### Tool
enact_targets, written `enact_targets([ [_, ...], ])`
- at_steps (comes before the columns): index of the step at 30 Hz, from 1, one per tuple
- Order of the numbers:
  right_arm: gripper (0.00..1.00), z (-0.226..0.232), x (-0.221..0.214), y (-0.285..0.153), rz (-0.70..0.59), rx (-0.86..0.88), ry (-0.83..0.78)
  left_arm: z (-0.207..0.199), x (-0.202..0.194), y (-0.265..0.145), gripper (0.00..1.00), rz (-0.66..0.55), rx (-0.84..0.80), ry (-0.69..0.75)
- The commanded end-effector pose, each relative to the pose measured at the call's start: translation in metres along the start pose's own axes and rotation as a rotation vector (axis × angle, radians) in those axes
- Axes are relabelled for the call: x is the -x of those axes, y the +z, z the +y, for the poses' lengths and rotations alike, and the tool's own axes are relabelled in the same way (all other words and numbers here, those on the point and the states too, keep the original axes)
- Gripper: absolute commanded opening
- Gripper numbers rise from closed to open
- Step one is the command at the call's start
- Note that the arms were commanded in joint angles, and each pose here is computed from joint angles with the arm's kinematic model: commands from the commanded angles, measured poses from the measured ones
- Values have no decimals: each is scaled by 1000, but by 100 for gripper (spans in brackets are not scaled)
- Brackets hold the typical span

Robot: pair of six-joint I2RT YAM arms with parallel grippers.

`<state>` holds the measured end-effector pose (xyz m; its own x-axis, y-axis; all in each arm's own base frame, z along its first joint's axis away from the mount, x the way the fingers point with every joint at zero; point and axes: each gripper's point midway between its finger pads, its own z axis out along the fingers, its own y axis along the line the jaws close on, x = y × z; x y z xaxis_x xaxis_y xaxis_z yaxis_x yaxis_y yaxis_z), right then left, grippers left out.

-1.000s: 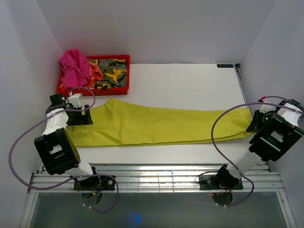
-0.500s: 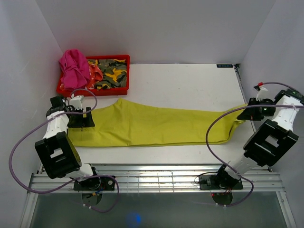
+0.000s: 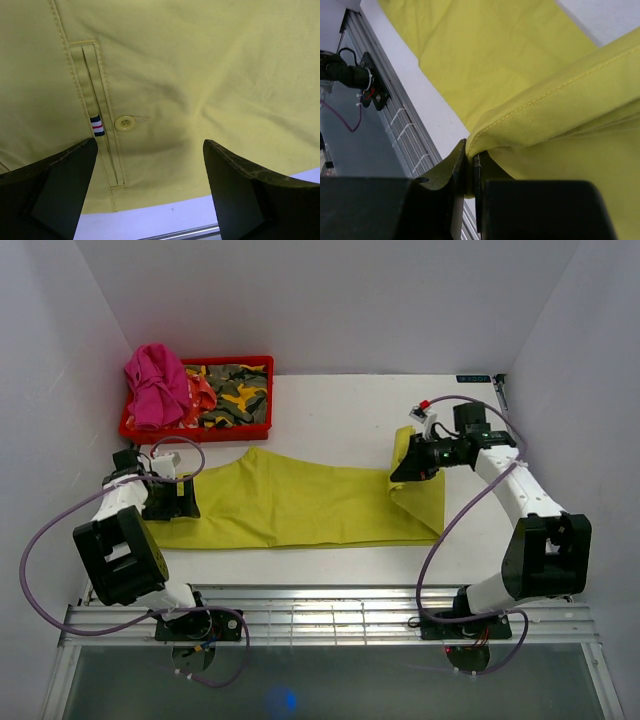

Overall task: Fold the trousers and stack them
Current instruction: Fold the trousers

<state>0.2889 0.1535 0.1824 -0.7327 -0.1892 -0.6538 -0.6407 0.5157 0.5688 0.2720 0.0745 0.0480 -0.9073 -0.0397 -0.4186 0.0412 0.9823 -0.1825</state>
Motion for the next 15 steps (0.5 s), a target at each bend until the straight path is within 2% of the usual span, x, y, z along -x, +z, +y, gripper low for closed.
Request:
enact_targets([
  [1, 8, 29, 36, 36, -104, 64, -26, 2, -7, 2, 98, 15, 16, -22],
  [7, 8, 60, 34, 100, -30, 104, -101, 3, -14, 4, 98, 24, 27, -27],
  [15, 8, 79, 32, 154, 9, 152, -65, 1, -22, 7, 98, 36, 26, -38],
])
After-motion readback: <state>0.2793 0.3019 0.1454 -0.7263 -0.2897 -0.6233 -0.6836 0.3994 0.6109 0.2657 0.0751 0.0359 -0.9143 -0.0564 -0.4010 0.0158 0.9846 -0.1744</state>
